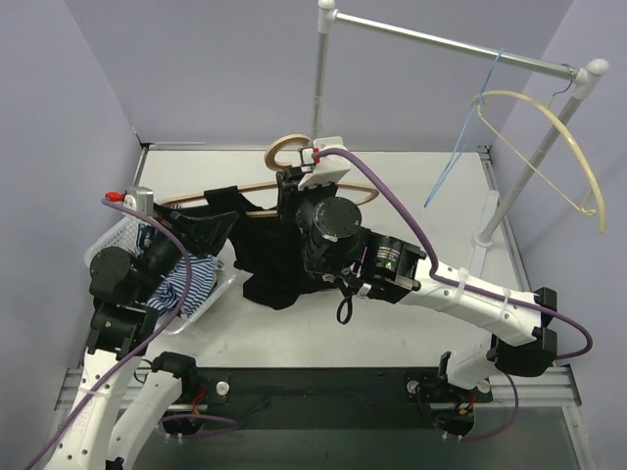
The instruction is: Remove the tank top from the hanger
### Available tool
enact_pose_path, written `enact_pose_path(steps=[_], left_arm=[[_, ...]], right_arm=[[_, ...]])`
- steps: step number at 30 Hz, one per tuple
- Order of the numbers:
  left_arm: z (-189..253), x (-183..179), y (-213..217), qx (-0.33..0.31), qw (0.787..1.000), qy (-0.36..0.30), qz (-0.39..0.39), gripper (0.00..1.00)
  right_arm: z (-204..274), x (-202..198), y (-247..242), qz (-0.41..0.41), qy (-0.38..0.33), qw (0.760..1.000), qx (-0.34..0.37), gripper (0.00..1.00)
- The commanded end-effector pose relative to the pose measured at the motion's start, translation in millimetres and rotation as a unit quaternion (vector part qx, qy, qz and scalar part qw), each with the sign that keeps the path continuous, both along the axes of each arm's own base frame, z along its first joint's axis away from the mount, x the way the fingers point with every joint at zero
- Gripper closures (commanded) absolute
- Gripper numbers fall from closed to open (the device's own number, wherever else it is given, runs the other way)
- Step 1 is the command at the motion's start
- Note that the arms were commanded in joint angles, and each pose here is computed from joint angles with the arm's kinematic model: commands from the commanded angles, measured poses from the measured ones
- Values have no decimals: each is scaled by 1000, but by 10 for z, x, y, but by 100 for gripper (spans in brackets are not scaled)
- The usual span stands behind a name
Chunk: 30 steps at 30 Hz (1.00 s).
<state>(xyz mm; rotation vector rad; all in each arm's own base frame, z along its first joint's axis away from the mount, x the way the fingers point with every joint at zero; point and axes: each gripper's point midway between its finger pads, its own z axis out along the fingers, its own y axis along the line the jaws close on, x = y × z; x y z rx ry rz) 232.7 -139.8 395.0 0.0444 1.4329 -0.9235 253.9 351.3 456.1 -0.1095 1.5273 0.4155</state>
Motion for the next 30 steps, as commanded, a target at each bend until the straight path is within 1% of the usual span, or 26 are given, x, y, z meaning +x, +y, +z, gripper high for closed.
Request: enact_pose_path(steps=[1, 4, 5, 6, 8, 9, 11, 12, 13, 14, 15, 16, 19, 23, 25, 26, 28, 30], left_arm=[[126, 30, -4, -14, 999, -33, 1, 29], [152, 31, -16, -14, 999, -41, -2, 43], [148, 33, -18, -13, 999, -40, -3, 60], [139, 21, -24, -11, 999, -36, -5, 68], [187, -6, -5, -8, 999, -35, -1, 87], [152, -6, 20, -2, 1000, -26, 6, 100], [117, 31, 108, -1, 999, -6, 35, 100], [111, 39, 139, -8, 999, 0, 44, 100], [115, 55, 159, -12, 999, 1, 51, 100], [133, 79, 199, -17, 998, 2, 64, 100], [113, 97, 215, -19, 997, 11, 69, 100], [108, 109, 227, -18, 997, 16, 74, 100], [63, 150, 247, -5, 996, 31, 83, 100], [-30, 185, 241, 15, 995, 45, 83, 100], [-67, 238, 302, 32, 993, 55, 102, 100], [-159, 269, 328, 44, 990, 72, 111, 100], [-206, 310, 389, 45, 987, 85, 130, 100], [-219, 328, 331, 27, 988, 93, 118, 100]], right_arm=[[300, -108, 5, 29, -17, 997, 70, 100], [269, -106, 32, 34, -17, 997, 67, 100], [262, -98, 29, 32, -18, 997, 66, 100], [239, -81, 30, 30, -18, 998, 61, 100], [181, -36, -4, 21, -17, 998, 52, 100], [155, 11, -48, 13, -17, 999, 48, 100], [196, 27, -155, 18, -24, 998, 60, 100], [72, 102, -224, 11, -21, 998, 51, 100], [138, 89, -346, 10, -23, 997, 70, 100], [133, 103, -424, 6, -23, 997, 73, 100], [16, 132, -479, 1, -17, 998, 66, 100], [84, 145, -645, -8, -22, 997, 78, 100], [-2, 186, -876, -16, -22, 997, 70, 100], [-16, 150, -1059, -10, -27, 997, 74, 100], [21, 98, -1175, -13, -31, 996, 83, 100], [44, 81, -1210, -14, -34, 996, 87, 100], [100, 49, -1279, -15, -39, 995, 94, 100], [150, 8, -1284, -1, -45, 994, 97, 100]])
